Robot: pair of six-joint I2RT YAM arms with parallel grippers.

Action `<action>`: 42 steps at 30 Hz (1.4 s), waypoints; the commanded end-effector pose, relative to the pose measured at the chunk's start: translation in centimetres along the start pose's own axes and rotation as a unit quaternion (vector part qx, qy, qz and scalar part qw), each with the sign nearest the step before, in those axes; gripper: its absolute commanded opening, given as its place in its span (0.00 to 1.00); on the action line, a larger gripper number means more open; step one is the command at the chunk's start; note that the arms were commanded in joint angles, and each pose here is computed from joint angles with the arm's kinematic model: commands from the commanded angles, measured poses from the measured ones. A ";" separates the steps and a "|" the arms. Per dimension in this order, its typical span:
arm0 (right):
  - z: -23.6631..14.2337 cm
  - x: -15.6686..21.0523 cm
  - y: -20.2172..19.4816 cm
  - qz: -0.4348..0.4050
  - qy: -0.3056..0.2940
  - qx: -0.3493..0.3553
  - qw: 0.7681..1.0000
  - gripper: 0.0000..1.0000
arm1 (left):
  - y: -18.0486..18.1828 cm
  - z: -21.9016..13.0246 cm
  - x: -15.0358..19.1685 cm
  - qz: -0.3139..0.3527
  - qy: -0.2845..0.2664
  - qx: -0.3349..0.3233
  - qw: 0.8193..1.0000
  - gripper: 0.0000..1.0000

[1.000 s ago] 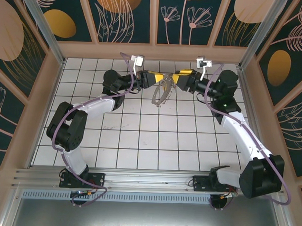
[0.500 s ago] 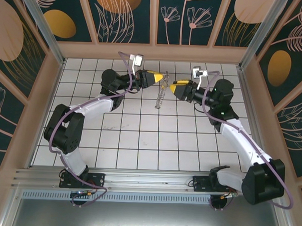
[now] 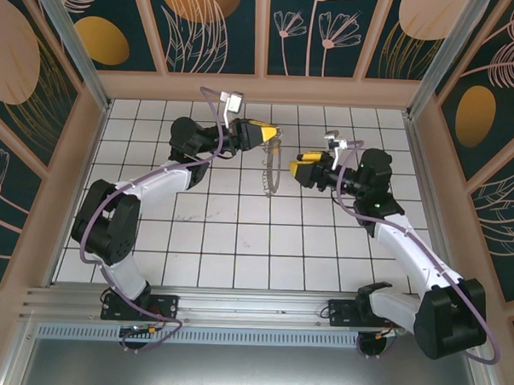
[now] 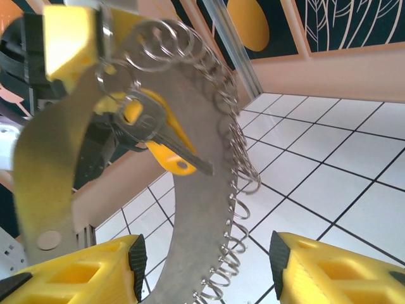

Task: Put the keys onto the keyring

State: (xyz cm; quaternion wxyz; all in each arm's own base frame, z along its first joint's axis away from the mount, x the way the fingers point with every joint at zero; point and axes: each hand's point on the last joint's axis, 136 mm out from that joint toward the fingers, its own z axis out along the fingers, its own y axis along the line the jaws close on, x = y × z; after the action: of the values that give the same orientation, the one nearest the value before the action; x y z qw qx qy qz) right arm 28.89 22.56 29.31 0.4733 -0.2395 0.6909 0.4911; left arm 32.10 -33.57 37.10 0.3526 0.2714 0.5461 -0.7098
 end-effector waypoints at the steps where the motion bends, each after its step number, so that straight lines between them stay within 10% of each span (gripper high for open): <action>1: 0.7 -1.3 1.0 -0.035 -0.007 -0.019 0.999 0.56 | -3.2 0.4 -1.5 0.050 -0.005 0.029 0.998 0.00; 22: 3.9 -3.2 2.9 -0.060 -0.007 -0.059 0.996 0.55 | -3.5 0.5 -1.3 0.052 0.001 0.033 0.998 0.00; 31: 4.0 -3.0 3.2 -0.063 0.002 -0.055 0.996 0.02 | -3.3 0.5 -1.3 0.051 -0.002 0.030 0.998 0.00; 42: 2.6 -2.3 2.3 -0.072 0.021 0.002 0.997 0.00 | -3.1 0.5 -1.2 0.051 -0.002 0.028 0.998 0.00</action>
State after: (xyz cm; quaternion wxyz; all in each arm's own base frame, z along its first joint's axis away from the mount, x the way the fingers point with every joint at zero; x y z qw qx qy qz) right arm 29.00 26.25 31.19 0.4733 -0.2990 0.6777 0.4767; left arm 31.76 -33.75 36.98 0.3437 0.2745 0.5495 -0.7104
